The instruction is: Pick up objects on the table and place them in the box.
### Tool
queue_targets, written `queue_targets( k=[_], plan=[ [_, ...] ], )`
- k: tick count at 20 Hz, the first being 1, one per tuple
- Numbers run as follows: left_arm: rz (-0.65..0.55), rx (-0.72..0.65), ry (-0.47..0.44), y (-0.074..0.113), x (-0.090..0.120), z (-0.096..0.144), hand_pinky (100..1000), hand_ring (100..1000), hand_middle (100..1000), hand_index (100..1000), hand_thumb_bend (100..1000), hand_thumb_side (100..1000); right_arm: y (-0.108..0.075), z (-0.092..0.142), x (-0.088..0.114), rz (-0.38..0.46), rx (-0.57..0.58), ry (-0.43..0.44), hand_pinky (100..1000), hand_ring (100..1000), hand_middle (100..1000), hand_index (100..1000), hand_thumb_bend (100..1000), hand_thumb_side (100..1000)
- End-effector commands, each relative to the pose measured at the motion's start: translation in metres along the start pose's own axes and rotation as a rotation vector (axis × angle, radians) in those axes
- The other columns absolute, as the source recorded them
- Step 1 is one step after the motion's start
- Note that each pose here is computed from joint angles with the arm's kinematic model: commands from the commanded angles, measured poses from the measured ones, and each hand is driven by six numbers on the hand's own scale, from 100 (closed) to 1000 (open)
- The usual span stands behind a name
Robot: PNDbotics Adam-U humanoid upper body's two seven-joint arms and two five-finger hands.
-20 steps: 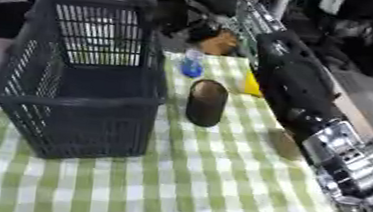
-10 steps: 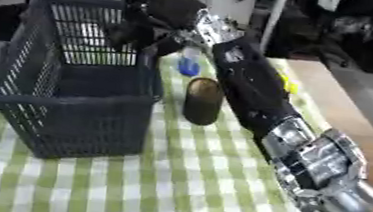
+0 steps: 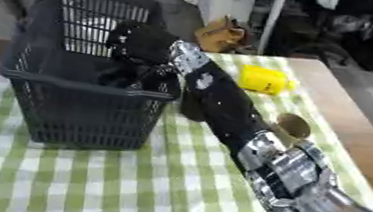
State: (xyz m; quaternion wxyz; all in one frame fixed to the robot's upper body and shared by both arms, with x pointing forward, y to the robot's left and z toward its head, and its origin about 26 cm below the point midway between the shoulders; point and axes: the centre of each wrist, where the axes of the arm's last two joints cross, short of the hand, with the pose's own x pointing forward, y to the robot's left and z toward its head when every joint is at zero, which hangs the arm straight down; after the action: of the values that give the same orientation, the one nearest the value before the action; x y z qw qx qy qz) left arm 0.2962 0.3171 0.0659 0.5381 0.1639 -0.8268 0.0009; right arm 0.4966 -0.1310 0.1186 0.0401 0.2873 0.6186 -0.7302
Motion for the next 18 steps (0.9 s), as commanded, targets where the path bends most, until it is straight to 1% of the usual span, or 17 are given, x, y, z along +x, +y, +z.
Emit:
queue_targets(
  k=[1, 2, 3, 6, 7, 8, 9, 10, 11, 12, 14, 15, 16, 17, 18],
  plan=[
    [0.002, -0.007, -0.028, 0.000, 0.006, -0.006, 387, 803, 739, 805, 438, 937, -0.013, 0.001, -0.012, 0.051, -0.095, -0.092, 1000, 1000, 1000, 1000, 433, 649],
    [0.002, -0.007, -0.027, 0.000, 0.006, -0.006, 387, 803, 739, 805, 438, 937, -0.015, 0.001, -0.013, 0.079, -0.103, -0.087, 1000, 1000, 1000, 1000, 433, 649],
    [0.001, -0.007, -0.027, 0.000, 0.006, -0.006, 387, 803, 739, 805, 438, 937, -0.016, 0.001, -0.014, 0.107, -0.113, -0.083, 1000, 1000, 1000, 1000, 458, 668],
    [0.001, -0.006, -0.027, 0.000, 0.006, -0.006, 387, 803, 739, 805, 438, 937, -0.017, 0.001, -0.015, 0.164, -0.142, -0.078, 1000, 1000, 1000, 1000, 457, 670],
    [0.001, -0.006, -0.026, 0.000, 0.006, -0.006, 387, 804, 739, 805, 438, 937, -0.017, 0.001, -0.015, 0.178, -0.154, -0.078, 1000, 1000, 1000, 1000, 450, 701],
    [0.001, -0.006, -0.026, 0.000, 0.006, -0.006, 387, 804, 739, 805, 438, 937, -0.018, 0.001, -0.016, 0.194, -0.167, -0.079, 1000, 1000, 1000, 1000, 450, 701],
    [0.001, -0.007, -0.026, 0.000, 0.006, -0.006, 387, 804, 739, 805, 438, 937, -0.019, 0.001, -0.017, 0.208, -0.180, -0.079, 1000, 1000, 1000, 1000, 442, 736],
    [0.001, -0.007, -0.026, 0.000, 0.006, -0.006, 387, 804, 739, 805, 438, 937, -0.021, 0.001, -0.018, 0.224, -0.195, -0.078, 1000, 1000, 1000, 1000, 442, 736],
    [0.001, -0.007, -0.025, 0.000, 0.006, -0.006, 387, 804, 739, 805, 437, 937, -0.022, 0.001, -0.020, 0.238, -0.207, -0.077, 1000, 1000, 1000, 1000, 400, 756],
    [0.001, -0.007, -0.025, 0.000, 0.006, -0.006, 387, 804, 739, 805, 438, 937, -0.025, 0.001, -0.021, 0.257, -0.221, -0.074, 1000, 1000, 1000, 1000, 437, 754],
    [0.001, -0.007, -0.025, 0.000, 0.005, -0.005, 387, 804, 739, 805, 439, 937, -0.032, 0.002, -0.026, 0.298, -0.265, -0.052, 1000, 1000, 1000, 1000, 436, 738],
    [0.001, -0.007, -0.024, 0.000, 0.005, -0.005, 387, 804, 739, 805, 438, 937, -0.035, 0.002, -0.028, 0.315, -0.288, -0.037, 1000, 1000, 1000, 1000, 440, 676],
    [0.001, -0.007, -0.023, 0.000, 0.005, -0.005, 387, 804, 739, 805, 438, 937, -0.041, 0.001, -0.030, 0.330, -0.324, -0.010, 1000, 1000, 1000, 1000, 440, 676],
    [0.001, -0.008, -0.023, 0.000, 0.005, -0.005, 387, 804, 739, 805, 438, 937, -0.046, 0.001, -0.031, 0.339, -0.360, 0.017, 1000, 1000, 1000, 1000, 443, 590],
    [0.001, -0.008, -0.023, 0.000, 0.005, -0.005, 387, 804, 739, 805, 438, 937, -0.052, 0.000, -0.033, 0.344, -0.406, 0.051, 1000, 1000, 1000, 1000, 443, 590]
  ],
)
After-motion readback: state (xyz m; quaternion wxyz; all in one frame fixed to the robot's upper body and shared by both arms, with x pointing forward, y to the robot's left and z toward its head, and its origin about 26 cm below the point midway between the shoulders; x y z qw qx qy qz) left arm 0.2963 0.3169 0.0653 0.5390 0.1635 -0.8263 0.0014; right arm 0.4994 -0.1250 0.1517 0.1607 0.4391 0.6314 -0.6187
